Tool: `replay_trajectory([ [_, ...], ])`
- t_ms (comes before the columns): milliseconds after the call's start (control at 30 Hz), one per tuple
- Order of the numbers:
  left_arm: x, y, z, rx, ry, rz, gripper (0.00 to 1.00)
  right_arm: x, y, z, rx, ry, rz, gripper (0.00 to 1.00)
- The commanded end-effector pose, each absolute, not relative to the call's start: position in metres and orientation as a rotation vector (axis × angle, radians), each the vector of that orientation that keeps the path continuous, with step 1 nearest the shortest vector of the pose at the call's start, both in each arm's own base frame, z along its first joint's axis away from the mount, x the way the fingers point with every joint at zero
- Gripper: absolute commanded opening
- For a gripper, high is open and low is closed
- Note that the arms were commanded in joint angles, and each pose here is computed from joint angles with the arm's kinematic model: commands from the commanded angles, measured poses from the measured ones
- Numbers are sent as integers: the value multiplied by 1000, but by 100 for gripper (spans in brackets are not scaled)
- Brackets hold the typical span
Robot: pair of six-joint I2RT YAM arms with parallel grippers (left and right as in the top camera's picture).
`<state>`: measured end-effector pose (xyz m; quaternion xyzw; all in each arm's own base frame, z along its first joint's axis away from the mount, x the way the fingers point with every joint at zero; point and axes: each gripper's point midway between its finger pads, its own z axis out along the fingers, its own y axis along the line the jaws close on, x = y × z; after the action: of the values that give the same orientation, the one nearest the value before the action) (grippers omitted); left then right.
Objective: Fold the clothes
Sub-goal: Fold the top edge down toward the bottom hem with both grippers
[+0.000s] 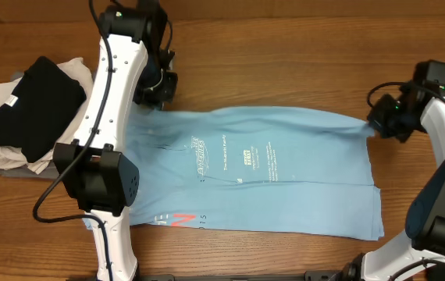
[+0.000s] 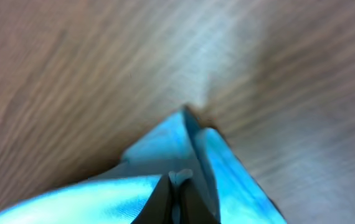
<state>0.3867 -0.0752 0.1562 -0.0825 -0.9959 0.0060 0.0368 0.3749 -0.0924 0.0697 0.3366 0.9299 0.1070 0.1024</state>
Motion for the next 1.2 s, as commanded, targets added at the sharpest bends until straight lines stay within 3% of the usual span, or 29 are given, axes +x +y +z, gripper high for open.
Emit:
replay_trajectory([
  [0, 368, -71, 150, -239, -3004, -21, 4, 367, -107, 73, 1019, 2739, 302, 4],
  [300, 336, -55, 156, -244, -2966, -112, 4, 349, -108, 85, 1069, 2742, 412, 4],
  [733, 305, -48, 133, -238, -2834, -128, 4, 309, -114, 80, 1177, 2863, 307, 4],
  [1167, 299, -43, 141, -243, -2851, -159, 4, 281, -114, 79, 1226, 2967, 208, 4],
])
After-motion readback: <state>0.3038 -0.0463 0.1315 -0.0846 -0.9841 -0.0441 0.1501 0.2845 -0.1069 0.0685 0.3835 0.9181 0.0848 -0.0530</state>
